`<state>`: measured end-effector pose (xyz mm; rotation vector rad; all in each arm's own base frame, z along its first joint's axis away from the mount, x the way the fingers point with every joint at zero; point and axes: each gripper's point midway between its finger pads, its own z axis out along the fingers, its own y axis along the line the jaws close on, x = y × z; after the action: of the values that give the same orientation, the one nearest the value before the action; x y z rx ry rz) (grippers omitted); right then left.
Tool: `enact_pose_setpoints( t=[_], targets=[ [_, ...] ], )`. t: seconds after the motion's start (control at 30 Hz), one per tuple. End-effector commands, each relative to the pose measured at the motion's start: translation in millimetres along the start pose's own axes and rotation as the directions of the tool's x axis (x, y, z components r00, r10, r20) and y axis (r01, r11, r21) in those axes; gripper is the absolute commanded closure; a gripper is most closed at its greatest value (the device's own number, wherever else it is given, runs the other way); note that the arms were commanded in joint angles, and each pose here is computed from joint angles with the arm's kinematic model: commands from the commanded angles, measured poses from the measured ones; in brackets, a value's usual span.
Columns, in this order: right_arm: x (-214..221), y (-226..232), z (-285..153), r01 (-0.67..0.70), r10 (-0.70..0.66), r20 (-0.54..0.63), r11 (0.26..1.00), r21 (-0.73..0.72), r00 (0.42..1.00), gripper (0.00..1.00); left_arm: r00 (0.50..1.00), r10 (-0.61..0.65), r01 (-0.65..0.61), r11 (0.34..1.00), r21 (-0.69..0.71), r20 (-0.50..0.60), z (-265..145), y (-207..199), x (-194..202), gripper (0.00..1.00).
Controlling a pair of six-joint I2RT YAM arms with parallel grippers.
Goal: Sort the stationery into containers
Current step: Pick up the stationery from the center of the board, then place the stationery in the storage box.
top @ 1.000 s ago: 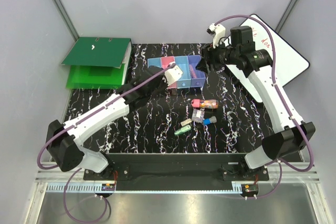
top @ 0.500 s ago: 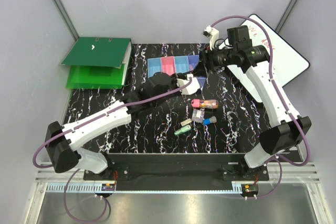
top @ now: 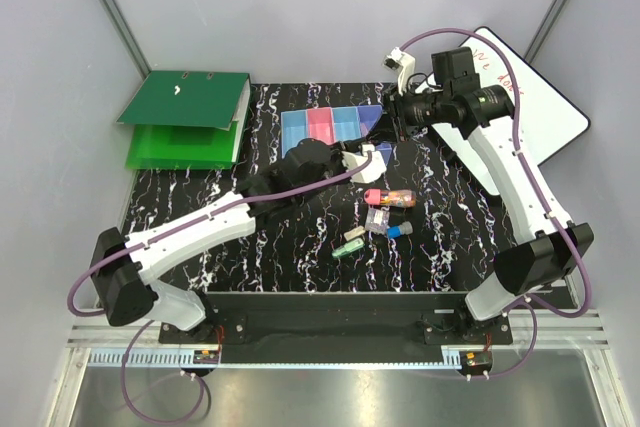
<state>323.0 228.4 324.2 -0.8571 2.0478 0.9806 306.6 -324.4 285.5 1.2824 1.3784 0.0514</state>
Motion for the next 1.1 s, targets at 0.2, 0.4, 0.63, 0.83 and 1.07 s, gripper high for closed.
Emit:
enact_pose_setpoints(
  t=[0.2, 0.4, 0.63, 0.83, 1.07],
  targets=[
    [-4.3, 10.7, -5.1, 0.051, -0.052, 0.024, 0.999, 0.009, 0.998, 0.54, 0.993, -0.005, 0.014, 0.997, -0.079, 0.116, 3.6, 22.4, -37.3, 1.0],
    [0.3, 11.1, -4.4, 0.059, -0.059, 0.016, 0.998, 0.013, 0.998, 0.63, 0.993, 0.004, 0.006, 0.996, -0.091, 0.116, 4.8, 25.0, -38.3, 1.0],
    [1.5, 4.2, -4.3, 0.059, -0.059, 0.009, 0.997, 0.049, 0.998, 1.0, 0.994, 0.008, 0.001, 0.996, -0.09, 0.109, 6.4, 24.2, -37.1, 1.0],
    [-0.4, 0.1, -5.5, 0.063, -0.065, 0.011, 0.995, 0.079, 0.998, 1.0, 0.998, 0.006, 0.002, 0.993, -0.121, 0.066, 3.9, 26.8, -25.0, 0.26],
    [-1.6, -52.3, -5.7, 0.06, -0.067, 0.01, 0.942, 0.329, 0.998, 1.0, 0.999, -0.041, 0.038, 0.986, -0.163, -0.013, -30.6, 34.4, 1.8, 0.01]
  ],
)
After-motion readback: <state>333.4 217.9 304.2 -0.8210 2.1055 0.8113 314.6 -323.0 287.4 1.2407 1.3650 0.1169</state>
